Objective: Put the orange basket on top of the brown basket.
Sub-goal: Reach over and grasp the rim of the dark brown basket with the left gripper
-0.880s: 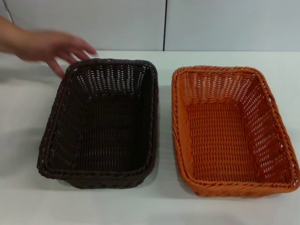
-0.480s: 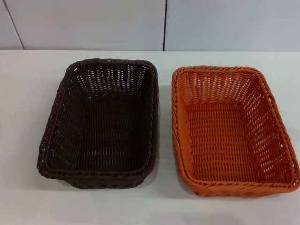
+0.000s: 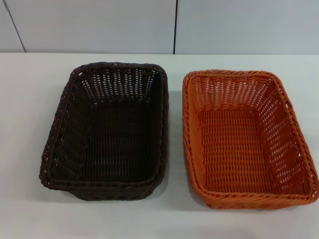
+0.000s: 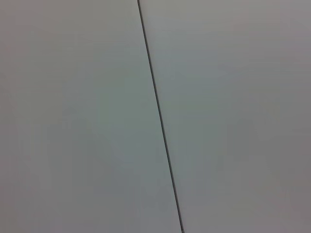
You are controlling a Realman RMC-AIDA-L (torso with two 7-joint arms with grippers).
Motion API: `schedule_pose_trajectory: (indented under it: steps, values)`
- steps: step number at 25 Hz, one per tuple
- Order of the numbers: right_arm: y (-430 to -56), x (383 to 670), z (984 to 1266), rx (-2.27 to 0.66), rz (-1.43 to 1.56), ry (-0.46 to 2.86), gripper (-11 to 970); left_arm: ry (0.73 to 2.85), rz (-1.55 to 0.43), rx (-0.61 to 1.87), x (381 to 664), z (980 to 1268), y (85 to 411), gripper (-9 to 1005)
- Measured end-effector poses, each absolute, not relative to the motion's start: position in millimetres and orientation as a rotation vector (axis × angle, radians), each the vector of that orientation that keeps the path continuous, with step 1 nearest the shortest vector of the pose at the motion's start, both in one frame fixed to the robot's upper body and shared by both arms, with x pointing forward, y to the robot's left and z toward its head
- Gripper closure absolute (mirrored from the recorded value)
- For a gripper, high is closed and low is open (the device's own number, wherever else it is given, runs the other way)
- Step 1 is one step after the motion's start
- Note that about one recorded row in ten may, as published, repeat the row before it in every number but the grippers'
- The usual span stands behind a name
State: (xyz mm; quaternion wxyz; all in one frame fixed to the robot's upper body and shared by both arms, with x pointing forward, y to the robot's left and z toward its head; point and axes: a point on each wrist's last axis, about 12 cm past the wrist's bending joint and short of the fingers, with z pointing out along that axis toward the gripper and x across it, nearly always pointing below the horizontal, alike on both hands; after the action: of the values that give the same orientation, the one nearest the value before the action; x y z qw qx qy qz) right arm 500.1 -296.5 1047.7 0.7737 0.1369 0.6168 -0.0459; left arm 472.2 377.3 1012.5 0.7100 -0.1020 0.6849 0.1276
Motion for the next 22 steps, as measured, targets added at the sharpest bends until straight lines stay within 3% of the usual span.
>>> schedule_pose_trajectory:
  steps: [7, 8, 12, 17, 22]
  values:
    - [-295, 504, 1050, 0.291, -0.093, 1.33, 189, 1.559, 0.147, -0.175, 500, 1035, 382, 213]
    - [-295, 505, 1050, 0.289, -0.093, 1.329, 189, 1.626, 0.102, -0.123, 516, 1049, 382, 213]
    - [-294, 508, 1051, 0.284, -0.09, 1.327, 188, 1.712, 0.065, -0.027, 533, 1088, 377, 213]
    - [-294, 509, 1052, 0.286, -0.092, 1.324, 189, 1.845, 0.07, 0.036, 537, 1144, 358, 213]
    - [-296, 510, 1052, 0.283, -0.098, 1.324, 188, 2.007, 0.083, 0.17, 533, 1188, 319, 213]
